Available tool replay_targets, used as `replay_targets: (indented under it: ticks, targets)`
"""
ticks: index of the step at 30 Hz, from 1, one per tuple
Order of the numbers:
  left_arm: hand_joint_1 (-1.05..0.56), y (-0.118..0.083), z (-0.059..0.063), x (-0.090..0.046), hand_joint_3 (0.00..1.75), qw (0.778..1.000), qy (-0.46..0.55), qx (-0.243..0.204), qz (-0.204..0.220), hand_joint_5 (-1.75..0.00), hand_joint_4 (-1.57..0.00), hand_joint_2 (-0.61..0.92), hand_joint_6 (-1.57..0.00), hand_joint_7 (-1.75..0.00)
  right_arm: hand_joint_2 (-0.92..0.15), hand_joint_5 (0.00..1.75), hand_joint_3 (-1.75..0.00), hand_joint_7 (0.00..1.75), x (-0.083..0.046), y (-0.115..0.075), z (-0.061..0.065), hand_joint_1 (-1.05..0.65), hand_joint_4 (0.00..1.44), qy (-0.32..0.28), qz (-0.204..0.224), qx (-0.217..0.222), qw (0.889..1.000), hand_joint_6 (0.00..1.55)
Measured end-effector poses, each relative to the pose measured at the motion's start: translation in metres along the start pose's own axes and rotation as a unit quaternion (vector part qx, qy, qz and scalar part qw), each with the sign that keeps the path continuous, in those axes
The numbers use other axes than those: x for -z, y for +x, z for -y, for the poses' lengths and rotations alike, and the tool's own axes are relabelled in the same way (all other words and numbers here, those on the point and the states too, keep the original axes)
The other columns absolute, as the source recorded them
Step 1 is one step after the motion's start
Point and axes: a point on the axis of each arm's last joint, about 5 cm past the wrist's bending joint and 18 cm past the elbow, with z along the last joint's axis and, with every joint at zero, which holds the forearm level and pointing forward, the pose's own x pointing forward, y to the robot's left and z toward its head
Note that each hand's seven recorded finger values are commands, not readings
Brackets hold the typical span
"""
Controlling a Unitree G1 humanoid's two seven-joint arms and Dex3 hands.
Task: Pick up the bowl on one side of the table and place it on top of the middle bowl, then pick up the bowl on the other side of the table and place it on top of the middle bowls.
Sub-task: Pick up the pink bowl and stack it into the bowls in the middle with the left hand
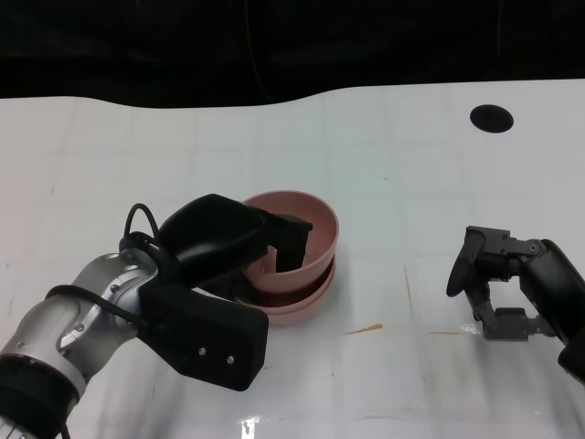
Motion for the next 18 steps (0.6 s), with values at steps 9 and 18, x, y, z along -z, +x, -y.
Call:
replay_targets:
  ticks: [9,18]
  targets:
    - [-0.02,-0.0009,0.0013,-0.0005,0.03,1.0,0.005,-0.015,0.012,-1.34,-0.87,0.92,-0.86,-1.07,-0.53,1.75,-1.24,1.56,-0.0001,0.0,0.0,-0.06,0.85,0.0,0.001,0.001,1.0,0.73]
    - [-0.46,-0.0051,0.0067,0.0039,0.03,0.999,-0.006,-0.043,0.027,-0.98,-1.0,0.92,-1.21,-0.35,-0.53,1.75,-1.24,1.56,-0.0001,-0.0001,0.0003,-0.05,0.85,0.0,0.001,0.001,1.0,0.73]
